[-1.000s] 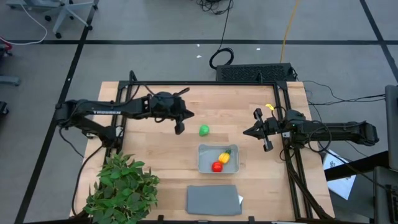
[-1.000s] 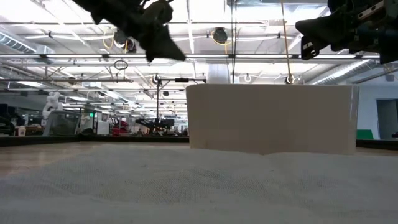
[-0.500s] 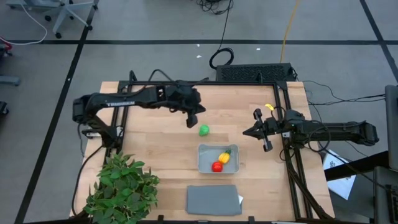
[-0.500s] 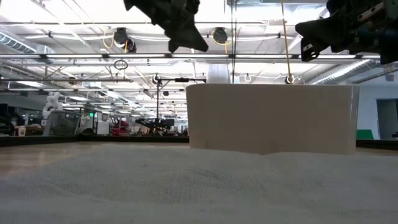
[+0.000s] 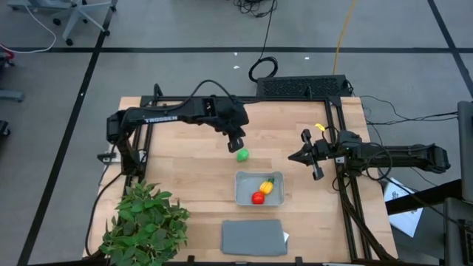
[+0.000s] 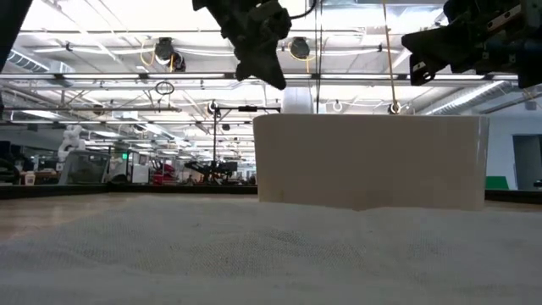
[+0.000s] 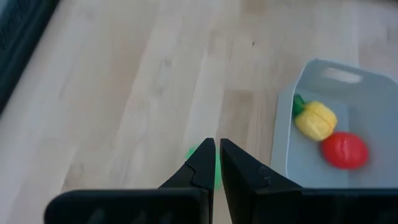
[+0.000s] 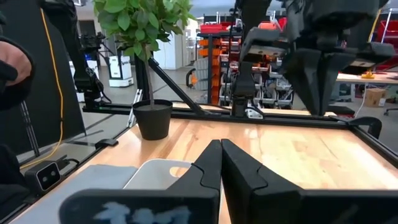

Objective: Pick and placing Produce into tupperware
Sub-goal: Put the green pear into the gray bin

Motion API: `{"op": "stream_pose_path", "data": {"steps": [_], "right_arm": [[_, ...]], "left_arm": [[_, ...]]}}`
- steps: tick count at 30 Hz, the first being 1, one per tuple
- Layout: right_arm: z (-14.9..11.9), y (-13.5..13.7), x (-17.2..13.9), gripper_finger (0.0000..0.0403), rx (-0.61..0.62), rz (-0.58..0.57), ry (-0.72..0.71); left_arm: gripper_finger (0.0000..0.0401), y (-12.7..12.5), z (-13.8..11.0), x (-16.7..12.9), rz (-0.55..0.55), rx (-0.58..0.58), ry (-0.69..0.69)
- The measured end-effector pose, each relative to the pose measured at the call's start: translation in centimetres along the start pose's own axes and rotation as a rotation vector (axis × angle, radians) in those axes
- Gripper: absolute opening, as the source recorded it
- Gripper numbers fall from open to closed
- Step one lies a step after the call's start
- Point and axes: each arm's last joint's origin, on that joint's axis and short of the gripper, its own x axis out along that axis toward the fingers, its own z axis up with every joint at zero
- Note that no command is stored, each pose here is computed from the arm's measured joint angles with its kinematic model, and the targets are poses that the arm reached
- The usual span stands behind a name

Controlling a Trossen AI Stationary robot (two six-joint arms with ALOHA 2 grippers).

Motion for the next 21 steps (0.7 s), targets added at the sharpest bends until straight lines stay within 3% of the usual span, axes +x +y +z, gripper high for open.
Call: {"op": "stream_pose_path", "data": {"steps": [13,21], "right_arm": [[0.02,0.0,0.0,0.0,-0.002,0.0,-0.002],[-0.04,0.0,0.0,0.0,-0.002,0.0,0.003]], "left_arm": [[0.0026,-0.34,0.1,-0.08,-0.006,-0.003,0.049],[0.0026,-0.68,-0.05,-0.04,-0.022,0.216,0.061]]}}
